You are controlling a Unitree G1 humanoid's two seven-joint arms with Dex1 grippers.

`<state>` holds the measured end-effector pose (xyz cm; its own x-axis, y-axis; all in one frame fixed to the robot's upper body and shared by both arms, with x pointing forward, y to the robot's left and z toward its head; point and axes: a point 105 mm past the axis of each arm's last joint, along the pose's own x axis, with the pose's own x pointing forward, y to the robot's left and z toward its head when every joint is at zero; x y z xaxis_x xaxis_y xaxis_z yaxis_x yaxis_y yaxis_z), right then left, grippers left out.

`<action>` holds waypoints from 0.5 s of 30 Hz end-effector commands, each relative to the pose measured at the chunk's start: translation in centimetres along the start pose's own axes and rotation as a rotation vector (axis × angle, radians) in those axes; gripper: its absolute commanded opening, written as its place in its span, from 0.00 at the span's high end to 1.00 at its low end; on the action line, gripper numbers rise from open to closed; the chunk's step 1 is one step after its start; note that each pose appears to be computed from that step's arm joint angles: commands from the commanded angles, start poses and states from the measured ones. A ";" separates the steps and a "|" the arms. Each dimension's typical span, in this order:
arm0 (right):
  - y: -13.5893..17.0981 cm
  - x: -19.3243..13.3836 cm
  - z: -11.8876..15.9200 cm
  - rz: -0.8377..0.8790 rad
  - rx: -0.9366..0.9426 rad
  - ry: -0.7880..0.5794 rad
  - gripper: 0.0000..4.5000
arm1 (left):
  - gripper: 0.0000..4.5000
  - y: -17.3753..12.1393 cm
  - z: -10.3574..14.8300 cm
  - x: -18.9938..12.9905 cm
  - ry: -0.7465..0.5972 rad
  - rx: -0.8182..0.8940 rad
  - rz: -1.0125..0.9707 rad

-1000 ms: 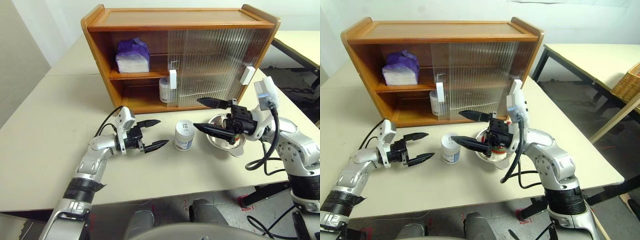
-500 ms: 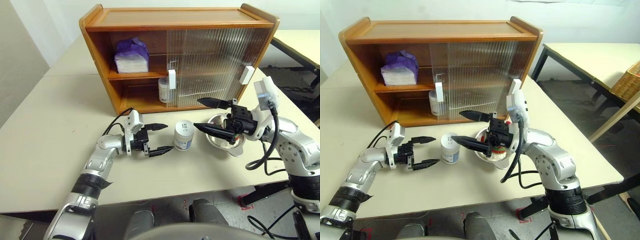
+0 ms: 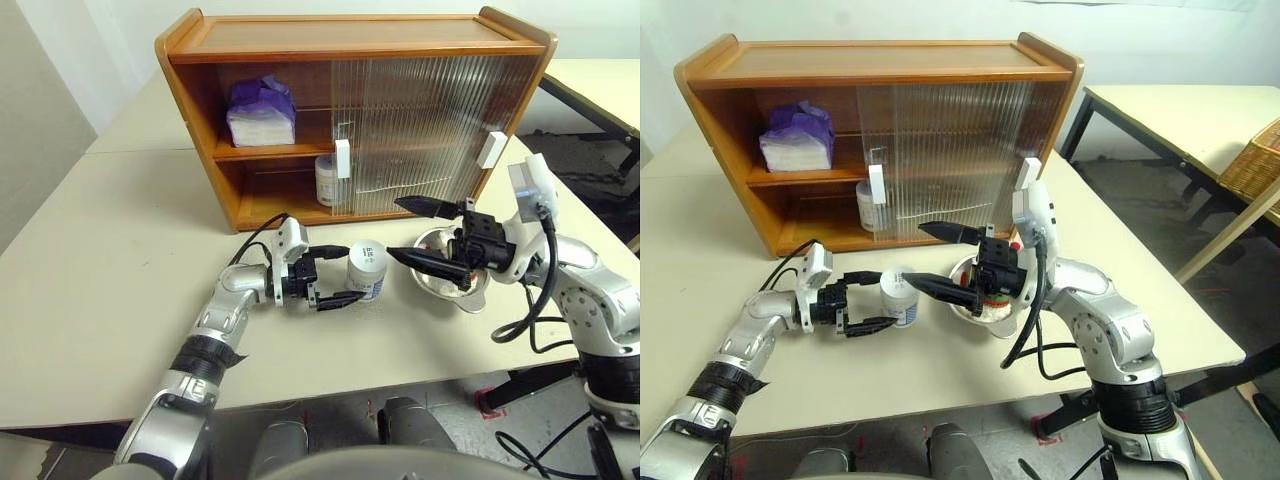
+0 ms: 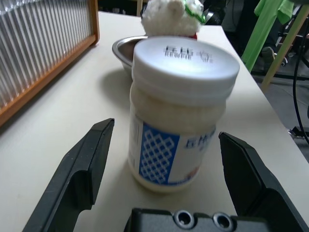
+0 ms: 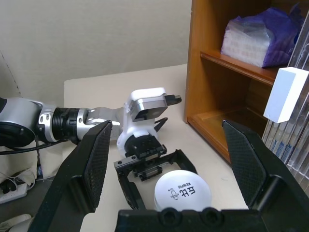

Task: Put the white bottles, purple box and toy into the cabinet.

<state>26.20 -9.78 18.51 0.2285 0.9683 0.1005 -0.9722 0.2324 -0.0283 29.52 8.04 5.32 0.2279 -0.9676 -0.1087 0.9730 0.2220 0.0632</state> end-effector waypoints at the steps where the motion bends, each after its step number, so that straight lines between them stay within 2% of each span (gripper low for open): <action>1: 0.1 -0.2 0.2 -0.007 -0.003 0.004 0.00 | 0.01 0.0 -0.4 0.5 0.024 0.009 -0.016; 7: 0.1 -0.3 0.2 -0.012 -0.006 0.005 0.00 | 0.01 0.0 -0.7 0.7 0.025 0.001 -0.018; 10: 0.1 -0.3 0.2 -0.014 -0.006 0.005 0.00 | 0.14 0.1 -0.8 0.8 0.022 -0.001 -0.011; 13: 0.1 -0.3 0.2 -0.015 -0.006 0.005 0.00 | 0.32 0.2 -0.8 0.9 0.017 -0.005 -0.009; 15: 0.1 -0.3 0.2 -0.016 -0.006 0.004 0.00 | 0.32 0.2 -0.8 1.0 0.015 -0.005 -0.010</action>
<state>26.14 -9.93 18.46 0.2428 0.9651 0.0977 -0.9688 0.2465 -0.0271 29.82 7.46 4.49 0.2261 -0.9669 -0.1180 0.9738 0.2213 0.0524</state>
